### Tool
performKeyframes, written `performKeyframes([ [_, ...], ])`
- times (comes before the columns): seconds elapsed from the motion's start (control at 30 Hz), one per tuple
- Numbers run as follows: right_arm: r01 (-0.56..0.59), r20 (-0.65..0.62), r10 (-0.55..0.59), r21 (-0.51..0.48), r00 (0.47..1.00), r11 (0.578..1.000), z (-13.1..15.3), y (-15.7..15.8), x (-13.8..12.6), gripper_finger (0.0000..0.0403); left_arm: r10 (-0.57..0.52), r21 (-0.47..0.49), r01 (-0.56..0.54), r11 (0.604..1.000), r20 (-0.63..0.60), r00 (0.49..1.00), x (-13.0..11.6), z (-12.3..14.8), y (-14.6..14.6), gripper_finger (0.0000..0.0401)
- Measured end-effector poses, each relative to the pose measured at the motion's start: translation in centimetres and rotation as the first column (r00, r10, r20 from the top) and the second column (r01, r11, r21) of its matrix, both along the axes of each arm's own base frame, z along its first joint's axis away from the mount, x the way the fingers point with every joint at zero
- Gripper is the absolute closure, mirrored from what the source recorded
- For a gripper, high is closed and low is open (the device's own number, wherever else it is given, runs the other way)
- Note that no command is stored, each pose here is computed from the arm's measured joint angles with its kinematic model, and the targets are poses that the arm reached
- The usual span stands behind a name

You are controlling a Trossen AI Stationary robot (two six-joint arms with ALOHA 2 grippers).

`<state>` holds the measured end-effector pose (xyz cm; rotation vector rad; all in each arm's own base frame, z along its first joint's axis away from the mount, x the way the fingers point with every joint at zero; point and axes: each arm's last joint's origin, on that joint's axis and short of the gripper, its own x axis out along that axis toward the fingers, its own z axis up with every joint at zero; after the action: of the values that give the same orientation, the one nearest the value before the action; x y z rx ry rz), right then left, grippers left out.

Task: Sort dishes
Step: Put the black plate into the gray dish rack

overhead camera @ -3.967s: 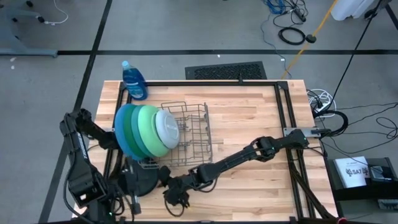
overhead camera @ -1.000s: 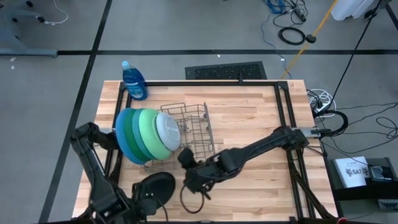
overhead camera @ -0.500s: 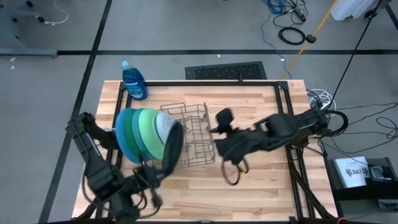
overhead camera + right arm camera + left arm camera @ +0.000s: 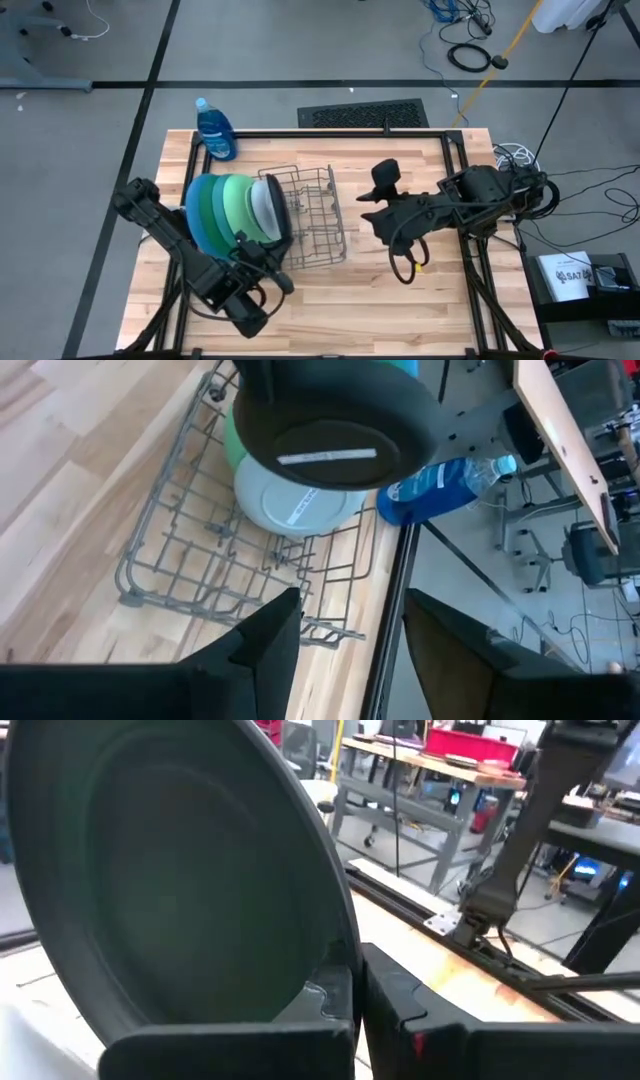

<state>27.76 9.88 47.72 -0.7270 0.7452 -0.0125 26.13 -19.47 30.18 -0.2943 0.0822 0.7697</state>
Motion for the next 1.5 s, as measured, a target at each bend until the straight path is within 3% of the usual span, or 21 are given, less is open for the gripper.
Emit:
performKeyframes([
  [0.13,-0.001,-0.014,0.001,-0.006,1.000,1.000,-0.4,0.1,0.1,0.0232,-0.024,0.014,0.024,1.000,-0.021,0.999,0.7,-0.2,-0.2,0.0401],
  [0.37,-0.002,-0.022,0.002,-0.007,1.000,1.000,-0.4,0.1,0.1,0.0232,-0.179,0.093,0.195,0.976,-0.158,0.971,2.9,1.1,-0.7,0.0401],
  [0.53,-0.001,-0.021,0.001,-0.005,1.000,1.000,-0.4,0.1,0.1,0.0232,-0.202,0.066,0.216,0.974,-0.172,0.964,4.0,-0.3,0.5,0.0401],
  [0.8,0.014,-0.037,-0.014,0.004,0.999,1.000,-0.6,0.0,0.0,0.0232,-0.224,0.059,0.225,0.973,-0.029,0.974,1.6,-1.2,2.8,0.0401],
  [0.97,0.013,-0.022,-0.013,0.009,1.000,1.000,-0.5,0.1,0.1,0.0232,-0.304,-0.019,0.308,0.951,0.105,0.947,1.2,-2.5,5.6,0.0401],
  [1.13,0.016,-0.019,-0.016,0.014,1.000,1.000,-0.5,0.1,0.1,0.0232,-0.234,-0.099,0.249,0.964,0.142,0.962,1.6,-4.2,7.4,0.0401],
  [1.5,0.030,-0.019,-0.030,0.028,0.999,0.999,-0.5,0.1,0.1,0.0232,-0.083,-0.195,0.108,0.975,0.134,0.988,0.7,-5.3,8.0,0.0401],
])
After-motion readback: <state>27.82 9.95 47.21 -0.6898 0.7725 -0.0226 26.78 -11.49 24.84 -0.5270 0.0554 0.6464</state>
